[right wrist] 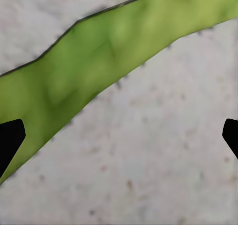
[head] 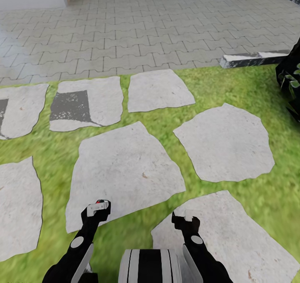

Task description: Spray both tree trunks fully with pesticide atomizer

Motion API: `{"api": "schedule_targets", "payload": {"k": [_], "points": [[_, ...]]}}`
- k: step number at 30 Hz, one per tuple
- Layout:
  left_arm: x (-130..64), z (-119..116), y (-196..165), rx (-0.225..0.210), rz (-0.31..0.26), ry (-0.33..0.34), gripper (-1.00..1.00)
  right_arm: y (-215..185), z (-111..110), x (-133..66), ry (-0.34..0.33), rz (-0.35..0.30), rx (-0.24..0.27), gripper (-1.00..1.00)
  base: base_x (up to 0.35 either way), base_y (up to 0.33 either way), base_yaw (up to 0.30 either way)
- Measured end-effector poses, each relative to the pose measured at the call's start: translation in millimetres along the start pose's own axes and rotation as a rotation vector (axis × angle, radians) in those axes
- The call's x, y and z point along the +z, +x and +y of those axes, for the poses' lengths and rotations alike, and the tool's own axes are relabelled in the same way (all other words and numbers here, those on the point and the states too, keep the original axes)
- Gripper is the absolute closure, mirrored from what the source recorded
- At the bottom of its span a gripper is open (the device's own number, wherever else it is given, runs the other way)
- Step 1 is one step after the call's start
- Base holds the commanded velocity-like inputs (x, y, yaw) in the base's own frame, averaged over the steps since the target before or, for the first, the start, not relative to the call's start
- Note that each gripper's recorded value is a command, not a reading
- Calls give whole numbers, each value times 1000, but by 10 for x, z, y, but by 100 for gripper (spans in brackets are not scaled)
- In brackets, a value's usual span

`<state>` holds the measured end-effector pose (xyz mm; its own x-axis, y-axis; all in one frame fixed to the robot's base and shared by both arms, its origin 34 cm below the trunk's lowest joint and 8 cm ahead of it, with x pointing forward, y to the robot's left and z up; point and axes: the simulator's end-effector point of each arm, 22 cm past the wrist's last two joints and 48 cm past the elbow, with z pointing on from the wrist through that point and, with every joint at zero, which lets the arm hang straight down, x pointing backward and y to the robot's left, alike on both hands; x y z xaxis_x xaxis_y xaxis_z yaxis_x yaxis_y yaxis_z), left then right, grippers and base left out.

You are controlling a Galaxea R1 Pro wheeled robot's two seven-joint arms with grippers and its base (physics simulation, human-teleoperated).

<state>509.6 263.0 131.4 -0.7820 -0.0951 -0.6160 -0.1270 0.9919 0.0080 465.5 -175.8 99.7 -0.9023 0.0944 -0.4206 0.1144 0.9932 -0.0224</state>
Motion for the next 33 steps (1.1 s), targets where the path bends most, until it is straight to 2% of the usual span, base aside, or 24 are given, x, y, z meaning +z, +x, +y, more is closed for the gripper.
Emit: {"api": "schedule_targets", "payload": {"k": [27,28,33], "points": [[1,4,-4,-2,-1,-2,-100,-2,-11,2,1,-1,0,-100,0,0,0],[1,5,-4,-2,-2,-2,100,-1,-11,2,1,-1,0,-100,0,0,0],[1,4,-4,-3,-2,-2,100,1,-11,3,1,-1,-1,-100,0,0,0]]}}
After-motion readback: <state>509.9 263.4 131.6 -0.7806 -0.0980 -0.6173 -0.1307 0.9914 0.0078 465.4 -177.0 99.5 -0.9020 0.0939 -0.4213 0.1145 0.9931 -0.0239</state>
